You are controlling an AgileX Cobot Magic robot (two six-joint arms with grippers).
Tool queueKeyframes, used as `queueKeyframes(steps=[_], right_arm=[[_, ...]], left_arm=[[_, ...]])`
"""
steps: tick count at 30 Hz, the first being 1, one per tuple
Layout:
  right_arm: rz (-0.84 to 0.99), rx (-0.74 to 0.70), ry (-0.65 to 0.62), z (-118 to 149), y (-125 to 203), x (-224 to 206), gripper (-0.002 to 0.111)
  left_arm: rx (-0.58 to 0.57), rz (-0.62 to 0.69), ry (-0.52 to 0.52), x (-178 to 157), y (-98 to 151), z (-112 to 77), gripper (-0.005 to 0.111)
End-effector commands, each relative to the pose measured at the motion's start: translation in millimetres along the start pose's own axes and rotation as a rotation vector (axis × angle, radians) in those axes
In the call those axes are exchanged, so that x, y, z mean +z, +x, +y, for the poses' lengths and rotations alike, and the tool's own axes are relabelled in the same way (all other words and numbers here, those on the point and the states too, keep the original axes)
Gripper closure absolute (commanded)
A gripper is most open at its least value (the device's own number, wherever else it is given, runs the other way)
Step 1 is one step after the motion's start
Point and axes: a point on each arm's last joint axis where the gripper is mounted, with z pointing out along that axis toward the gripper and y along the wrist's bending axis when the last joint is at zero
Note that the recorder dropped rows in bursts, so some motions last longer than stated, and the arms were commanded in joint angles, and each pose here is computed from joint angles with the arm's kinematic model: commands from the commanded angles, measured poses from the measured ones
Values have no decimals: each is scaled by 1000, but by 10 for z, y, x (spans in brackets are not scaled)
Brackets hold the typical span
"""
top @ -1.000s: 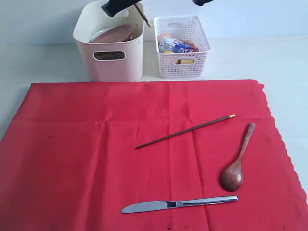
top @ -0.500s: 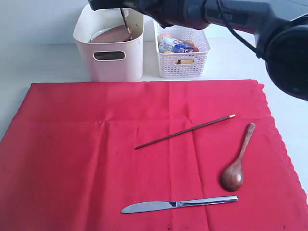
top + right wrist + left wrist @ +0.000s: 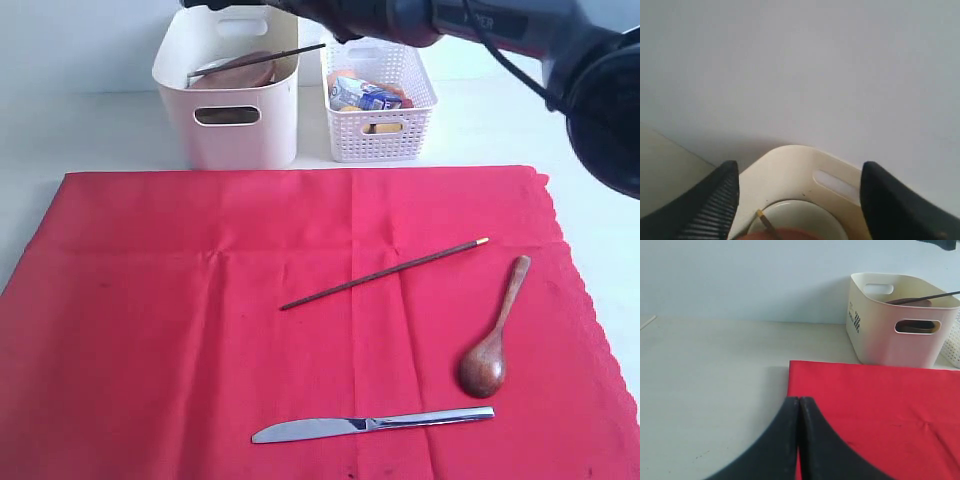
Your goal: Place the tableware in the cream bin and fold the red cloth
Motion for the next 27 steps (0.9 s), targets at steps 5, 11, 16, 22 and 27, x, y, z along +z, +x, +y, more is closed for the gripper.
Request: queueKeyframes(steps=[5,11,16,22,27], right_arm=[[2,-20,-207,130,-641,-424,42],[116,-178,-372,197,-934,-832,46],[401,-306,-411,140,-949,-1198,68],[766,-455,-456,43,-777,-1544,95],[850,-478,-478,39,-558,-1619,108]], left_arm=[[-10,-13,-1,-6,-10,0,104],[-10,-13,-1,-6,-10,0,104],[-10,-13,-1,-6,-10,0,104],[-10,-13,-1,-6,-10,0,104],[-10,-13,-1,-6,-10,0,104]])
